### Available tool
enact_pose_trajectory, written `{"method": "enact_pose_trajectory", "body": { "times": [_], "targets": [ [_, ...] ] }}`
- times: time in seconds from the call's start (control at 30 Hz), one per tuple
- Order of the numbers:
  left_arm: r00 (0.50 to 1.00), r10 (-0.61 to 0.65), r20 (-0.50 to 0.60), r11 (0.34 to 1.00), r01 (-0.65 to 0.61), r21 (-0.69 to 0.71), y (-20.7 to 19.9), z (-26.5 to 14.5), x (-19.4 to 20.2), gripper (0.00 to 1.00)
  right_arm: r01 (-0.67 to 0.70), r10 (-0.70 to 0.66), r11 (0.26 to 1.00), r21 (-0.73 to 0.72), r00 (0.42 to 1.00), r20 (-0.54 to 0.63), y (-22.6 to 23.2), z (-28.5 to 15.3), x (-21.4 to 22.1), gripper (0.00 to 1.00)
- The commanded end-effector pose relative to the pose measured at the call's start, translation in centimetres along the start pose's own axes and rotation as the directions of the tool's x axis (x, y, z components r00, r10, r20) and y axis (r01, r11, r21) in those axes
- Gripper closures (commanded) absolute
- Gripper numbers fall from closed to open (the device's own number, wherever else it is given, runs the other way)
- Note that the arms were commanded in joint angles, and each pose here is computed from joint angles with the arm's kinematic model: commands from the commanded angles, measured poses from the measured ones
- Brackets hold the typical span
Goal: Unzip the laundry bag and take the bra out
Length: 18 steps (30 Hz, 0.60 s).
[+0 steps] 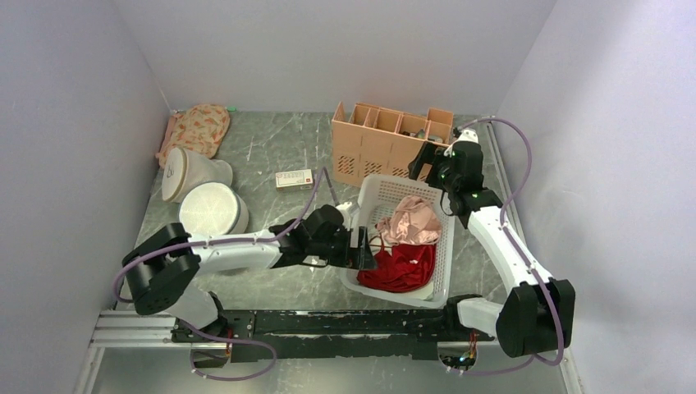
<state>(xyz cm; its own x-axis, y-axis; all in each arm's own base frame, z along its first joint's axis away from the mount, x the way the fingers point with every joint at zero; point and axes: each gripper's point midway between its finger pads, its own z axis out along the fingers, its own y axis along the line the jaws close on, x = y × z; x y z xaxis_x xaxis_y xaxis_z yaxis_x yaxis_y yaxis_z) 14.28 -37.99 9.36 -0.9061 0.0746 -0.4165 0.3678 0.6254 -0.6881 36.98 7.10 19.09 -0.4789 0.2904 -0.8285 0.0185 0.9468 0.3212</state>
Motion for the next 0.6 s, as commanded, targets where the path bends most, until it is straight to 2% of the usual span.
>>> {"method": "enact_pose_trajectory", "body": {
  "times": [0.0,0.17,0.3,0.37,0.47,0.57],
  "targets": [
    [0.972,0.098,0.212,0.990,-0.116,0.075,-5.1,-1.7,-6.3,0.03,0.062,-0.059,0.996,-0.071,0.997,0.055,2.1,-3.2,-3.5,0.00],
    [0.944,0.180,0.276,0.983,-0.160,-0.095,-2.7,-6.7,-7.9,0.03,0.140,-0.145,0.970,-0.199,0.989,-0.009,6.2,-4.8,-0.7,0.00],
    [0.922,0.227,0.314,0.939,-0.122,-0.322,1.8,-12.8,-8.6,0.03,0.206,-0.231,0.932,-0.298,0.972,-0.049,10.4,-5.9,2.4,0.00],
    [0.914,0.240,0.326,0.898,-0.081,-0.433,4.2,-16.2,-8.8,0.03,0.216,-0.254,0.912,-0.350,0.965,-0.065,11.9,-6.3,3.5,0.00],
    [0.915,0.231,0.330,0.788,0.022,-0.615,8.2,-21.3,-8.7,0.03,0.226,-0.286,0.876,-0.425,0.955,-0.082,13.9,-6.9,4.9,0.00],
    [0.913,0.244,0.328,0.679,0.081,-0.730,10.8,-24.4,-9.2,0.03,0.240,-0.310,0.840,-0.486,0.948,-0.068,15.2,-7.6,5.4,0.00]
  ]
}}
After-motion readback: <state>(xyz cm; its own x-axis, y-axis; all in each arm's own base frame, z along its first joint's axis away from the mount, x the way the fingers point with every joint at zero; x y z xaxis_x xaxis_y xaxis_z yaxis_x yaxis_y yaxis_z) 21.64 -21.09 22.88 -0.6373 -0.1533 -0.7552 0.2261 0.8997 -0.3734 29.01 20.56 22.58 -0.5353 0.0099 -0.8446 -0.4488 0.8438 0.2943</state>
